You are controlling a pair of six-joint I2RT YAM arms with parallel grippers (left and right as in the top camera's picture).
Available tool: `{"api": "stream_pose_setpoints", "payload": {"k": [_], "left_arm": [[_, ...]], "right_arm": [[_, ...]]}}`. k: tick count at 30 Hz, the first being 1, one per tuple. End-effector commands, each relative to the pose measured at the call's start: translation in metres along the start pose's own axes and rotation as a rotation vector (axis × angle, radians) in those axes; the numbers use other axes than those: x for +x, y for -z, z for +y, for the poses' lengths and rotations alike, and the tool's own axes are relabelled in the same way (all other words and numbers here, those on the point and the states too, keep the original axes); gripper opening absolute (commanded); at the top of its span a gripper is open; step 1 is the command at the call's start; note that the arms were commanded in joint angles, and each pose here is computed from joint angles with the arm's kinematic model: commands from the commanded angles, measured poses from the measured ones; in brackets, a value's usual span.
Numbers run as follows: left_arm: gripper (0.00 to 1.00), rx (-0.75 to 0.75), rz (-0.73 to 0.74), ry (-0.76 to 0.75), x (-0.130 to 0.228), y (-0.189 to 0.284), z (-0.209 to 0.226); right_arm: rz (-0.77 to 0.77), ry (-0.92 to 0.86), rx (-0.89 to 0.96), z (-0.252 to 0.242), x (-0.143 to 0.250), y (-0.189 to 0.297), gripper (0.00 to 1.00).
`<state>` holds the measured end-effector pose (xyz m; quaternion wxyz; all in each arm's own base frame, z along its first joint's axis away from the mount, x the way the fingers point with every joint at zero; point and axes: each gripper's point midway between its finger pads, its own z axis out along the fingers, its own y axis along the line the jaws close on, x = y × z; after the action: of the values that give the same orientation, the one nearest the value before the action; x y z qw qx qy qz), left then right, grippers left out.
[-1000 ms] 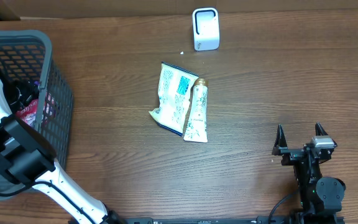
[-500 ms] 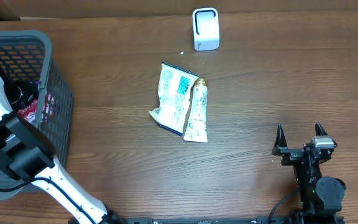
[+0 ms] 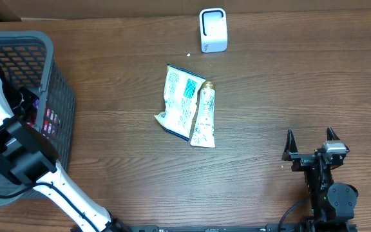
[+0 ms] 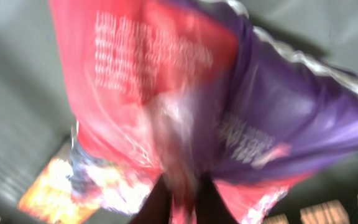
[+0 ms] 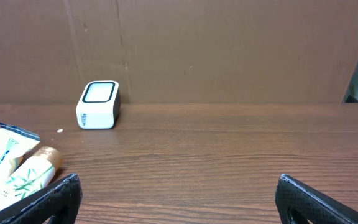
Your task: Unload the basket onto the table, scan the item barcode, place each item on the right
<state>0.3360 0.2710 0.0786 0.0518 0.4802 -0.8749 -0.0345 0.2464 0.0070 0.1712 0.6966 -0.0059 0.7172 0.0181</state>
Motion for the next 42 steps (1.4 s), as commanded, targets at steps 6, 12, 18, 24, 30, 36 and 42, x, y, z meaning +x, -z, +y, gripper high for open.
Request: {"api": "stream_pose_setpoints", "payload": {"k": [6,12,18,24,30,36,42], "left_arm": [[0.04,0.135,-0.147,0.007,-0.037,0.067,-0.017],[0.12,0.161,-0.238,-0.041,-0.044,0.093,-0.021],[0.48,0.119,-0.132,-0.006,-0.033,0.062,-0.019],[0.87,0.102,-0.036,-0.015,-0.022,0.028,-0.029],[0.95,0.066,0.016,-0.017,-0.01,-0.003,-0.045],[0.98,-0.014,0.042,-0.01,0.0,-0.027,-0.045],[0.98,-0.076,0.058,-0.018,0.008,-0.043,-0.042]], "right_arm": [[-0.005,0.004,0.002,0.0,0.001,0.0,1.0],[-0.005,0.004,0.002,0.0,0.001,0.0,1.0],[-0.005,0.004,0.002,0.0,0.001,0.0,1.0],[-0.005,0.004,0.002,0.0,0.001,0.0,1.0],[-0.005,0.004,0.002,0.0,0.001,0.0,1.0],[-0.005,0.004,0.002,0.0,0.001,0.0,1.0],[-0.005,0.004,0.002,0.0,0.001,0.0,1.0]]}}
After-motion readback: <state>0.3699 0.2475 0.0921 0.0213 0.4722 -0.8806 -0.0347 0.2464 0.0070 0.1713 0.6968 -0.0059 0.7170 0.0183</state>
